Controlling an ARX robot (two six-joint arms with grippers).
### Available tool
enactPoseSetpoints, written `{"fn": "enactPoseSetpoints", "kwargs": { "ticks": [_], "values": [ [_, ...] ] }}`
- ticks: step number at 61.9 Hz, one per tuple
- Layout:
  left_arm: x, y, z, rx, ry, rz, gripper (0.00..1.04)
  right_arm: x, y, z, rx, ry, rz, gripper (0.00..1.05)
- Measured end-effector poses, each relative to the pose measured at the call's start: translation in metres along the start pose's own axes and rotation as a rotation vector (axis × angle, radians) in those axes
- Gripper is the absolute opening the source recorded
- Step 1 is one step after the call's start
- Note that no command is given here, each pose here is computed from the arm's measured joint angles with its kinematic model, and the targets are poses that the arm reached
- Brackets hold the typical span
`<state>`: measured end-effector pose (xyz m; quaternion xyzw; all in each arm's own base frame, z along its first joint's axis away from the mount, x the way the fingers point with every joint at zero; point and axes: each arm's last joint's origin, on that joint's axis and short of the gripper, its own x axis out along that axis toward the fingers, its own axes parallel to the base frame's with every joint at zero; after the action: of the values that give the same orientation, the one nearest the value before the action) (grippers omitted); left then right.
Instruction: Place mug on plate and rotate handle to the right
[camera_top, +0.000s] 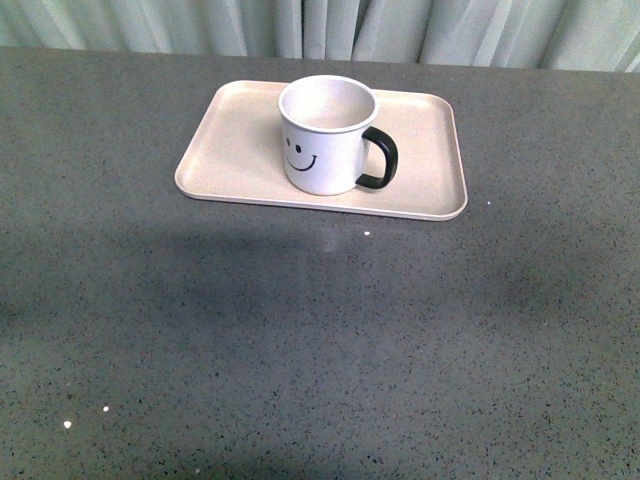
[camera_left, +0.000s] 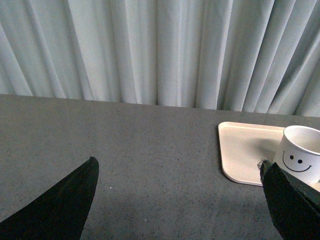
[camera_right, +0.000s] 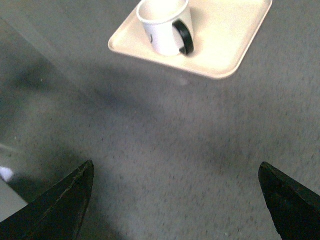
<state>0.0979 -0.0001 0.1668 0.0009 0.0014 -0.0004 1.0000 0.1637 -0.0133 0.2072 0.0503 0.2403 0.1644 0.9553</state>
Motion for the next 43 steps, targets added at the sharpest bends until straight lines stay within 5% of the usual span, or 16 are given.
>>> {"fn": "enactPoseSetpoints", "kwargs": {
  "ticks": [10,43],
  "values": [
    [0.000,0.000,0.000,0.000,0.000,0.000,0.95,0.048,-0.010,0.037,-0.053,-0.006,-0.040,0.95],
    [0.000,0.000,0.000,0.000,0.000,0.000,0.95,0.242,0.009,0.098,-0.004,0.205,-0.031,0.96]
  ]
}}
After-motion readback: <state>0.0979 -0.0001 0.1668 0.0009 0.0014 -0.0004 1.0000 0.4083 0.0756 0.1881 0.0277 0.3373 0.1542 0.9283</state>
